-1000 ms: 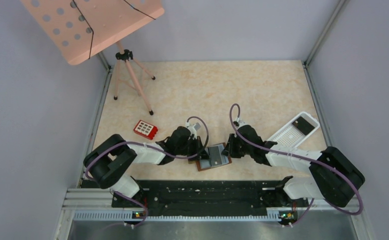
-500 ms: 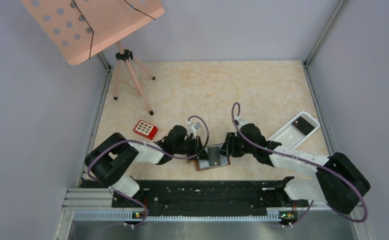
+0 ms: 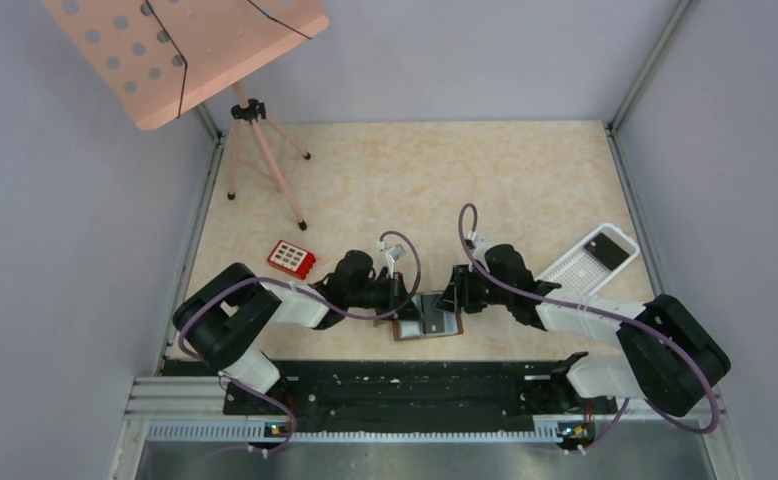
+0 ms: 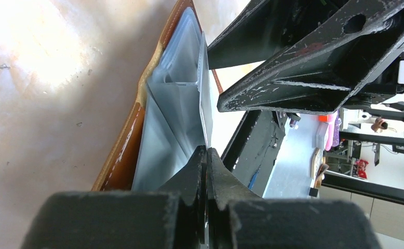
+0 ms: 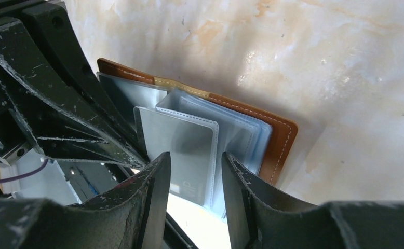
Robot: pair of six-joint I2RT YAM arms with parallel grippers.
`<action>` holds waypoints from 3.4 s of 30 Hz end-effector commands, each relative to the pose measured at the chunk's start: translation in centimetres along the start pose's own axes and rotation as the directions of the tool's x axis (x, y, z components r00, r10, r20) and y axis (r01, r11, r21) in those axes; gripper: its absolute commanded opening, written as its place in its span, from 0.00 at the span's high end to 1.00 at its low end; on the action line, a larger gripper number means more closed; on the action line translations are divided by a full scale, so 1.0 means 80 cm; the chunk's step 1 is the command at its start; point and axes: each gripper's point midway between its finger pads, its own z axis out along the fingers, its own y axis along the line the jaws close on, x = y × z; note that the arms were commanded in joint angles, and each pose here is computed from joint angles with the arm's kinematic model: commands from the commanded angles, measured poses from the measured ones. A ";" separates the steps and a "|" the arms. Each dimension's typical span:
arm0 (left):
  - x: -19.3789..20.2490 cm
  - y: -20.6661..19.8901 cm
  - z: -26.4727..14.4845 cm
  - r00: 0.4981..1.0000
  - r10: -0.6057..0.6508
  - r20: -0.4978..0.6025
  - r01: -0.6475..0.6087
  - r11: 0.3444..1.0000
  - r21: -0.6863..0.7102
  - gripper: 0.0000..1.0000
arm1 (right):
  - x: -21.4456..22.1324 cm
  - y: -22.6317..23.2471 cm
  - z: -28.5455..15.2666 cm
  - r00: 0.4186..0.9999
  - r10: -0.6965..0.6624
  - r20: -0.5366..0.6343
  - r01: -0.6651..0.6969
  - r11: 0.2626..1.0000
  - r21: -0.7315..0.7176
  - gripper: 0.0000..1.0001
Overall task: Take the credit cards out of the card holder
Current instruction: Remove the credit card from the card holder, then place the credit card in the storage box.
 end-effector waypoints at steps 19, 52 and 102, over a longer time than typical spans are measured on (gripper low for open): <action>-0.008 0.038 -0.023 0.995 -0.068 0.070 0.075 0.992 -0.101 1.00 | -0.002 -0.027 0.004 1.000 0.010 0.022 -0.010 1.000 0.009 1.00; -0.013 0.045 -0.030 0.975 -0.213 0.067 0.223 0.946 -0.235 1.00 | -0.019 0.025 0.035 0.995 0.096 -0.003 -0.096 0.994 -0.057 0.97; -0.037 -0.059 -0.126 0.994 0.100 0.053 -0.091 0.984 -0.153 1.00 | -0.094 0.114 -0.045 0.964 -0.248 0.092 0.262 0.941 -0.214 0.67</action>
